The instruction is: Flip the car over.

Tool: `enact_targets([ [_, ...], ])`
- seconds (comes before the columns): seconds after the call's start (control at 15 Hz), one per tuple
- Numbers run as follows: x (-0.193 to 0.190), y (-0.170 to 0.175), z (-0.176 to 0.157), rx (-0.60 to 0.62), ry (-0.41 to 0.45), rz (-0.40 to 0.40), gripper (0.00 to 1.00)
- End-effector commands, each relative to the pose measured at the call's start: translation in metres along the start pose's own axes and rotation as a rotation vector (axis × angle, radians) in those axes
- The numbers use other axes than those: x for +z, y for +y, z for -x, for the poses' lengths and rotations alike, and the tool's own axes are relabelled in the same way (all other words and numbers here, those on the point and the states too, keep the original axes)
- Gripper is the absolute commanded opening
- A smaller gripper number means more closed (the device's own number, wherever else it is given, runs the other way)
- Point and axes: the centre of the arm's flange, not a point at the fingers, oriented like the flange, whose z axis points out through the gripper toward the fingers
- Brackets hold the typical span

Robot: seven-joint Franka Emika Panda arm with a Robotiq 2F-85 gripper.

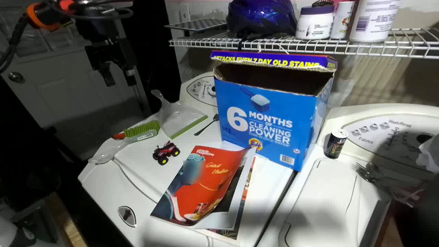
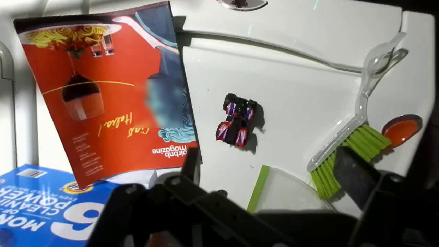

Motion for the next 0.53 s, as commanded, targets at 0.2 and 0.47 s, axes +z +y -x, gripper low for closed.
enact_targets([
  [0.2, 0.012, 0.012, -0.015, -0.022, -0.074, -0.056, 1.00],
  [0.47, 0.064, 0.027, -0.042, -0.069, -0.215, -0.163, 1.00],
])
